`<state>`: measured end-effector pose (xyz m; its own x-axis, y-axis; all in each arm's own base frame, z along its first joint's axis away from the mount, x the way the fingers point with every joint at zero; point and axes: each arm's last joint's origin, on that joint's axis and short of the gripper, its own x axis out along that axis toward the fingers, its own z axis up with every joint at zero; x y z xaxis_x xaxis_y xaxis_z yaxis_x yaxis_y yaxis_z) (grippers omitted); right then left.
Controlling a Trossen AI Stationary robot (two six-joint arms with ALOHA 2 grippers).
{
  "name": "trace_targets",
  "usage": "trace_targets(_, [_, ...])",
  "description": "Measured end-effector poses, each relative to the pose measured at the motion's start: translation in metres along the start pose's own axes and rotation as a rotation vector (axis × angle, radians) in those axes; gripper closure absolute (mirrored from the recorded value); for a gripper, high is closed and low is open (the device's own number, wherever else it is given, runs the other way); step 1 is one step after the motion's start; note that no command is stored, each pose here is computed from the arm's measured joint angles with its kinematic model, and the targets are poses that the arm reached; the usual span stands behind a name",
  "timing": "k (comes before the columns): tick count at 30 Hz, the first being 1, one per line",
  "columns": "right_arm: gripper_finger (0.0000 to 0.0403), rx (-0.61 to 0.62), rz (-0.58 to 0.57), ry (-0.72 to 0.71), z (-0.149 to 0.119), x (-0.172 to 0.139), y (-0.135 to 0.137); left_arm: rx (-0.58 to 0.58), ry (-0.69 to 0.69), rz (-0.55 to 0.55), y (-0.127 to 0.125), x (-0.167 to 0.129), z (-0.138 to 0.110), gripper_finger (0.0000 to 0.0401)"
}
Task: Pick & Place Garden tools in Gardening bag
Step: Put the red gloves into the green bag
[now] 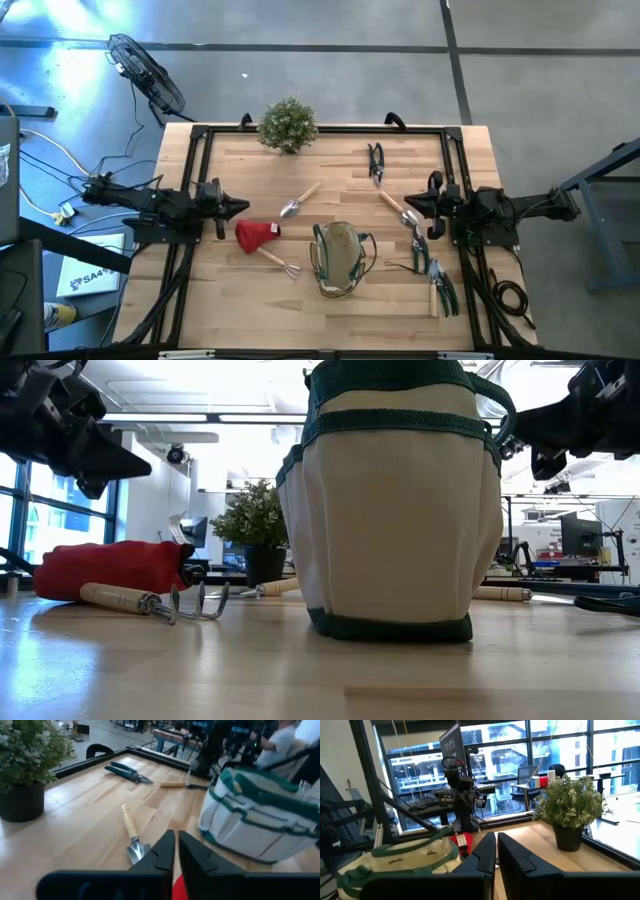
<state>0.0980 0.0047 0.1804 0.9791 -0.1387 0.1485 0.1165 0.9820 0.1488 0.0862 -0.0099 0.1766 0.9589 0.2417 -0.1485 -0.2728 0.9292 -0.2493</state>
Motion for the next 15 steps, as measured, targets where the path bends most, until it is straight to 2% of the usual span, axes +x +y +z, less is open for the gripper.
trace_targets(6, [0.0337, 0.014, -0.005, 0.001, 0.0, 0.0, 0.0, -0.002, -0.049, 0.102, 0.001, 0.002, 0.003, 0.0258])
trace_targets(12, [0.0273, 0.045, -0.085, -0.014, 0.001, 0.0, -0.002, 0.153, -0.237, 0.345, 0.003, -0.002, 0.023, 0.0167])
trace_targets(15, [0.024, 0.049, -0.122, -0.031, 0.002, 0.0, -0.003, 0.178, -0.302, 0.332, 0.001, -0.007, 0.038, 0.0147])
